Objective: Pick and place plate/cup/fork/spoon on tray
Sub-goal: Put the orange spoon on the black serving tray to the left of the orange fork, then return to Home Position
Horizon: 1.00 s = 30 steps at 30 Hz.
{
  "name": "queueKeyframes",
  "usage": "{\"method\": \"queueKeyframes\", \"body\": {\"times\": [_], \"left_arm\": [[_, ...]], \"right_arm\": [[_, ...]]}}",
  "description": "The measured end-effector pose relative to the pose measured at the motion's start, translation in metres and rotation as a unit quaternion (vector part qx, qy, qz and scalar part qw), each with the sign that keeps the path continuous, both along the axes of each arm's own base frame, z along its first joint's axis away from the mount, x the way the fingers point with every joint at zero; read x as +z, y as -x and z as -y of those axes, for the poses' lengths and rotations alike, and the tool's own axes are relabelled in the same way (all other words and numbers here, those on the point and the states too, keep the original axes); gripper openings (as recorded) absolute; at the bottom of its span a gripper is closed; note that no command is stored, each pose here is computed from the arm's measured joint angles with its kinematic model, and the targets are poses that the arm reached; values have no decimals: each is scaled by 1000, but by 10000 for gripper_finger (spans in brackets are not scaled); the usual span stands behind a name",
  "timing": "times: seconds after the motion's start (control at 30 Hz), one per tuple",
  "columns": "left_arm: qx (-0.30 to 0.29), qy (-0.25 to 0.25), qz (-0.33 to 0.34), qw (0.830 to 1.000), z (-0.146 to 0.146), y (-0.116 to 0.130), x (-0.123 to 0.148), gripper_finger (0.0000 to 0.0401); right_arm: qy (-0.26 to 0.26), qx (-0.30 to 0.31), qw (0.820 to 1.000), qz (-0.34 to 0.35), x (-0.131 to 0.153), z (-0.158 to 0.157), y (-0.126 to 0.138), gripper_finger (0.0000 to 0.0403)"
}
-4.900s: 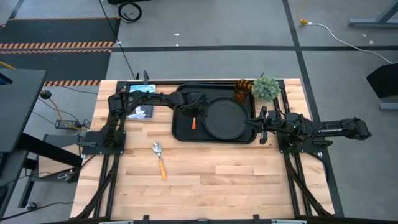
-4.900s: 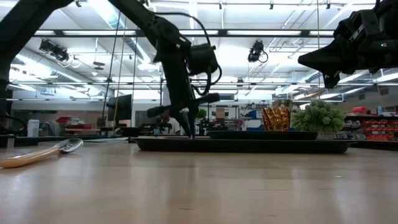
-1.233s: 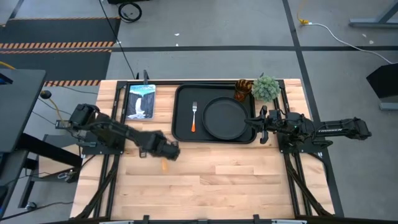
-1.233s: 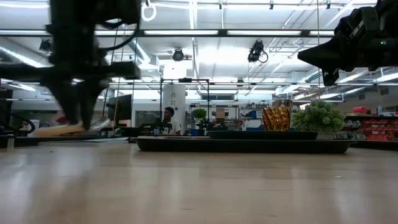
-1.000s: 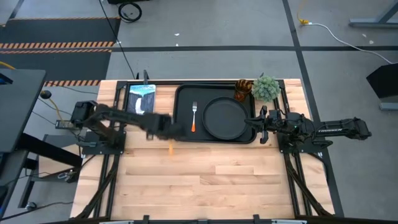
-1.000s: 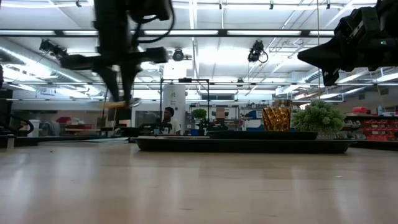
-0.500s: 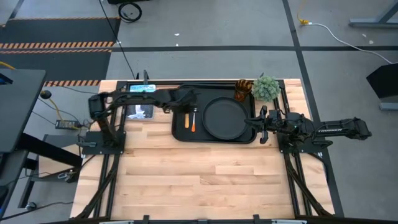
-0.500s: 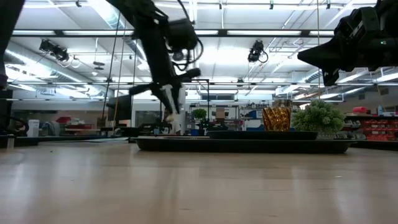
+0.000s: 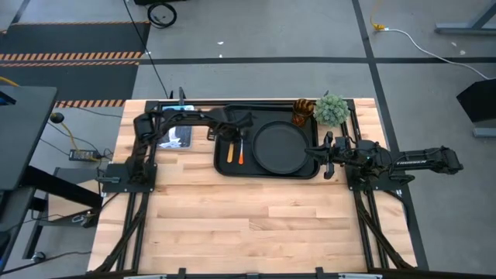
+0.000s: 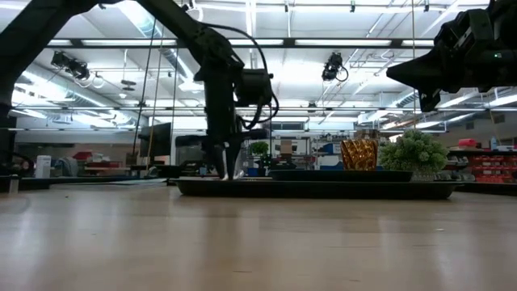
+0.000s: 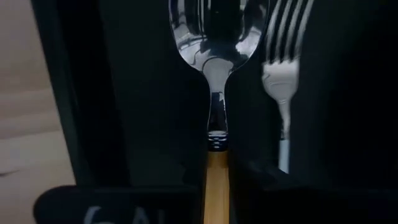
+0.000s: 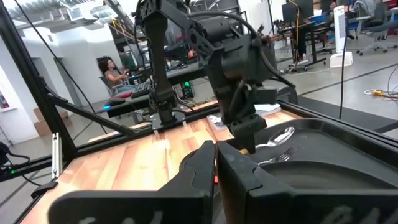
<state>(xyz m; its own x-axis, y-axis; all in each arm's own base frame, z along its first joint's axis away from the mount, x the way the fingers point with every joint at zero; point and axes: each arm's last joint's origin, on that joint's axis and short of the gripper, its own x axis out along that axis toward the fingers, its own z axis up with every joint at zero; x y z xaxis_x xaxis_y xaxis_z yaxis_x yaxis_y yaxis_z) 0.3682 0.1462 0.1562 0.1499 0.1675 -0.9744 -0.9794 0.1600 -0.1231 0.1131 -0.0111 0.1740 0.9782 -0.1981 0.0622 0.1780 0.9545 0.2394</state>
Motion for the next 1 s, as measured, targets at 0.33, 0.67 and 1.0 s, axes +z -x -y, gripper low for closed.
{"method": "queueKeyframes", "body": {"times": [0.33,0.67,1.0], "left_arm": [[-24,-1,-20,1000,2,0,-7,155],[-159,-117,-50,979,6,9,36,177],[-484,-285,31,827,60,-25,81,149]], "right_arm": [[0,0,1000,0,0,0,0,23],[0,0,1000,0,0,0,0,23],[0,1,1000,1,0,0,0,22]]}}
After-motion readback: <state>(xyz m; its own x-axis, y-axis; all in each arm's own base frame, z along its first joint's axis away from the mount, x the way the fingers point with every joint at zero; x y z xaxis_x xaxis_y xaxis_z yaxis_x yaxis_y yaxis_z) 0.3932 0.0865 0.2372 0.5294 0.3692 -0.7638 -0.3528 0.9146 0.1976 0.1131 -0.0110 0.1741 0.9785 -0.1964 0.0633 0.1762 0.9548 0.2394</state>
